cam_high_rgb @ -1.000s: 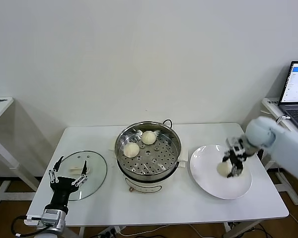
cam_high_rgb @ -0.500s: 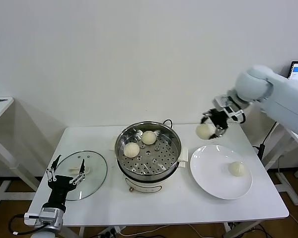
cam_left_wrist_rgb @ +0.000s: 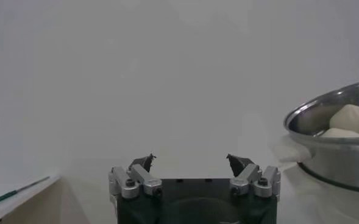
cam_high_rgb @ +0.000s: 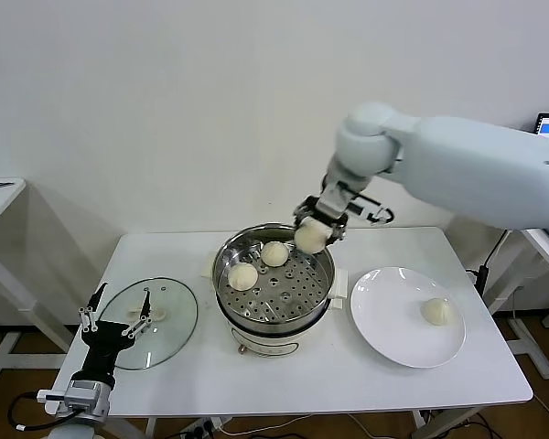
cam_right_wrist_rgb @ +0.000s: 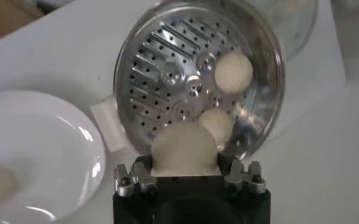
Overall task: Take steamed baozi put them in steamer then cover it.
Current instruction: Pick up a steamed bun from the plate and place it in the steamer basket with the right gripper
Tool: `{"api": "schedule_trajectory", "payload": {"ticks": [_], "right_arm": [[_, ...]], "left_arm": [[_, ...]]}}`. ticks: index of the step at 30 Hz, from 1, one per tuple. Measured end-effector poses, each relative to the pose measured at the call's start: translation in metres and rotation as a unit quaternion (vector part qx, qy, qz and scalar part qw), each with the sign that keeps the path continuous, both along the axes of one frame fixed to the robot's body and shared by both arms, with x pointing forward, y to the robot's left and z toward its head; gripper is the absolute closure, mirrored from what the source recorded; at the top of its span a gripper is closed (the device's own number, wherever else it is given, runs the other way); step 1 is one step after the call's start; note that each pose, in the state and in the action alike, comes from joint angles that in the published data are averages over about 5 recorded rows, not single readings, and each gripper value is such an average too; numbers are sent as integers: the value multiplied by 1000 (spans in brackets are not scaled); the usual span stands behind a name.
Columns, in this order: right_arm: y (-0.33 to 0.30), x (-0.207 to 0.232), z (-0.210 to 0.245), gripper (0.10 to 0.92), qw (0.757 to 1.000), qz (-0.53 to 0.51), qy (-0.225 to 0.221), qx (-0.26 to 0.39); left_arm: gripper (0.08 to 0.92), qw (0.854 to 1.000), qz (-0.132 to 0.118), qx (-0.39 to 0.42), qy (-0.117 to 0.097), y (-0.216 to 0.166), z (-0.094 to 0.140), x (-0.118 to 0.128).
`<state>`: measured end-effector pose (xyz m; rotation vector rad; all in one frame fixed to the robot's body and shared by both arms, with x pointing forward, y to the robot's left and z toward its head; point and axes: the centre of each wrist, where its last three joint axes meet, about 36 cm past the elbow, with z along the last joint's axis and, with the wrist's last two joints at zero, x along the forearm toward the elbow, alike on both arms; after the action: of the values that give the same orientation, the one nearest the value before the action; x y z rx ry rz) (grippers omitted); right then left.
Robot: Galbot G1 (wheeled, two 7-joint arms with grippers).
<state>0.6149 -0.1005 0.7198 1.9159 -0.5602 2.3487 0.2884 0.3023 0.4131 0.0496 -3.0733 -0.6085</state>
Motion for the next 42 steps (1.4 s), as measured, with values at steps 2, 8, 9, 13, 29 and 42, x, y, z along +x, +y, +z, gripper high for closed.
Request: {"api": "schedule_trajectory", "payload": {"ticks": [2, 8, 9, 13, 29, 42], "right_arm": [[13, -4, -10, 310, 999, 31, 3, -10], [42, -16, -39, 310, 994, 105, 18, -31], [45, -18, -42, 310, 993, 114, 20, -33], [58, -22, -54, 310, 989, 142, 28, -41], [93, -23, -97, 310, 979, 183, 55, -63], [103, -17, -115, 310, 979, 180, 65, -66]], "left_arm": [[177, 1000, 0, -1, 0, 1, -1, 1], [177, 1000, 0, -3, 0, 2, -2, 3], [177, 1000, 0, -3, 1, 3, -3, 4], [177, 1000, 0, -4, 2, 2, -4, 4], [177, 1000, 6, -2, 6, 8, -5, 2], [177, 1000, 6, -3, 6, 8, -5, 2]]}}
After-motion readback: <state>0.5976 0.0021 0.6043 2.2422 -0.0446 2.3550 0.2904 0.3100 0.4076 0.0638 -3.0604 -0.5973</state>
